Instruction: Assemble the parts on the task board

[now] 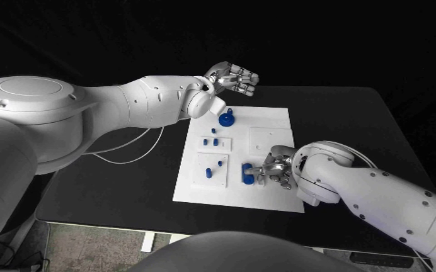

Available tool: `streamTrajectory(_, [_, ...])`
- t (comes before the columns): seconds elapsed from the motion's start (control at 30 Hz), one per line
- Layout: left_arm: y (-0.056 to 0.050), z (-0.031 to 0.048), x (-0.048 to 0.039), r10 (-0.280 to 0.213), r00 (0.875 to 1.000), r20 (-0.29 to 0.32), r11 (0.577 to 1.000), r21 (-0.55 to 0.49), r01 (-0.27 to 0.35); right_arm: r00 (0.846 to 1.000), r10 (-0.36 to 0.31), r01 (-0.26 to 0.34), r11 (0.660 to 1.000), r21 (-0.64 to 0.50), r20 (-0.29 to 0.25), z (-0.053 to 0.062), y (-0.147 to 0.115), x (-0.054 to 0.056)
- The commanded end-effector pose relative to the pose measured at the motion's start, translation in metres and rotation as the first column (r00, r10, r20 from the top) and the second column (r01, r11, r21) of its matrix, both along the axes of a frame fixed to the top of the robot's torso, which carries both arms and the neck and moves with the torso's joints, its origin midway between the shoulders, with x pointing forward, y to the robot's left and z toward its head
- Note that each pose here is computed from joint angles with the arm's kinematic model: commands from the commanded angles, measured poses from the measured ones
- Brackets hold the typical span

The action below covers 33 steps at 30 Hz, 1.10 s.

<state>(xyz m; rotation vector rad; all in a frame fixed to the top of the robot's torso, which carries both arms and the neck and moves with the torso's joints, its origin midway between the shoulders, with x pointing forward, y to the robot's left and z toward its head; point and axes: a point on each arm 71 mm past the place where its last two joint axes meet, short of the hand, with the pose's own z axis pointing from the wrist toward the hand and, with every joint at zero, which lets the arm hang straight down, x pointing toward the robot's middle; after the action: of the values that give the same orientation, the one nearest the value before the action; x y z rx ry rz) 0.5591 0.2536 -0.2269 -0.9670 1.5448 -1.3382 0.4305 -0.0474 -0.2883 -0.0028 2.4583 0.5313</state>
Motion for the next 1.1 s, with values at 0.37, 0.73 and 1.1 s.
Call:
streamTrajectory(0.37, [0.000, 0.0007, -0.0007, -0.012, 1.000, -0.001, 1.000, -0.012, 0.012, 0.999, 0.033, -0.033, 0.999, 0.037, 0.006, 0.004, -0.010, -0.006])
streamTrajectory(0.73, [0.000, 0.0006, -0.0012, -0.015, 1.000, -0.003, 1.000, -0.013, 0.015, 0.999, 0.036, -0.037, 0.998, 0.051, 0.007, 0.006, -0.013, -0.006])
streamTrajectory(1.1, [-0.001, 0.0006, -0.0012, -0.019, 1.000, -0.003, 1.000, -0.015, 0.019, 1.000, 0.006, -0.006, 0.999, 0.040, -0.009, 0.002, -0.012, -0.001])
